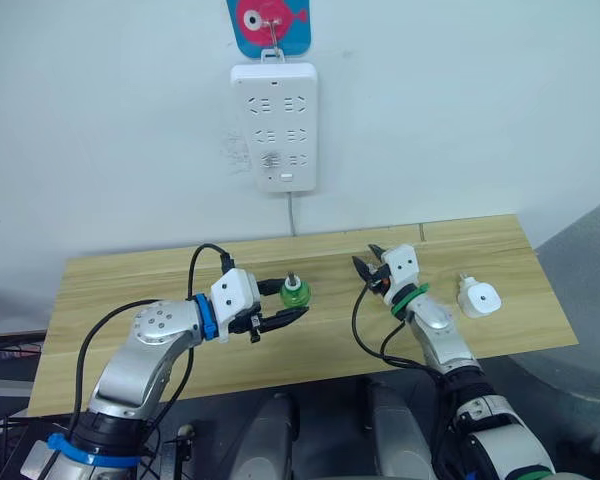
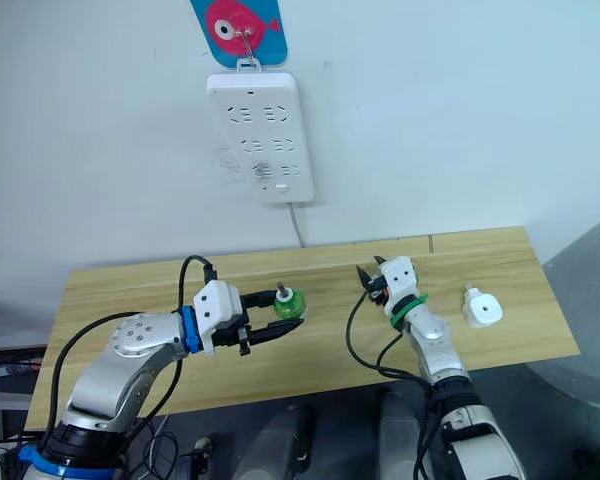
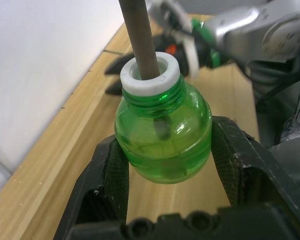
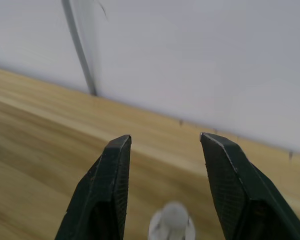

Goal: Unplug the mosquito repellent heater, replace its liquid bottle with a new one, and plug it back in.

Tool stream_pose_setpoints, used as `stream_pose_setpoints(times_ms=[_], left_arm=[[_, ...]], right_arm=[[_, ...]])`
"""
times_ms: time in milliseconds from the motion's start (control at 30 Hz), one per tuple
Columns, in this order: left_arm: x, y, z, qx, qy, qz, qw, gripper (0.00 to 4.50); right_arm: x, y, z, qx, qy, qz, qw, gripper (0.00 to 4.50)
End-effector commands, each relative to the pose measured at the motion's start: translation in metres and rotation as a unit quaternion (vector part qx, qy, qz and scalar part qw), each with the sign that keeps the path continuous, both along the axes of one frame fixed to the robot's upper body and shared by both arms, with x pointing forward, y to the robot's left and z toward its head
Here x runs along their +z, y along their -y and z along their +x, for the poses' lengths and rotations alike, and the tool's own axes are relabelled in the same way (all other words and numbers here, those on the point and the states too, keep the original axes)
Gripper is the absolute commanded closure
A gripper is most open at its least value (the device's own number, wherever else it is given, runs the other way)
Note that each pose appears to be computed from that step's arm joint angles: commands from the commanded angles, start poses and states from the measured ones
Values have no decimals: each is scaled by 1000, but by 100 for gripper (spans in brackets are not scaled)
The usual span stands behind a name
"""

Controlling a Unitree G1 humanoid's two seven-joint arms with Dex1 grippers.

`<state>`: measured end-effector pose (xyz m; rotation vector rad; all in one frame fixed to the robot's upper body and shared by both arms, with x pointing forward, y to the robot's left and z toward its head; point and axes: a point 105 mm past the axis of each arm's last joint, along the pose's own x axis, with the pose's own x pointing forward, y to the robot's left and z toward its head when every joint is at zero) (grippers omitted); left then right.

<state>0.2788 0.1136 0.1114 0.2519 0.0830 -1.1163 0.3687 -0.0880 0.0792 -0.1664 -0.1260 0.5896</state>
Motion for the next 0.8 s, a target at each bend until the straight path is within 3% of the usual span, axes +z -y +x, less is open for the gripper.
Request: stream_pose_setpoints(times_ms=[33, 200, 300, 567, 800], left_arm=[[1, 9, 1, -15, 18, -10, 1000, 230], [2, 14, 11, -22, 35, -18, 999, 230], [3, 18, 12, -37, 40, -22, 998, 230], [8, 25, 15, -75, 53, -21, 996, 230], [12, 28, 12, -87, 54, -22, 995, 230]], right_arm=[[28, -20, -21, 85, 7, 9, 996, 217], [47, -27, -64, 240, -73, -18, 968, 217], [58, -26, -82, 297, -104, -30, 949, 217], [81, -49, -88, 326, -106, -22, 939, 217], [77, -62, -89, 325, -104, -29, 939, 217]])
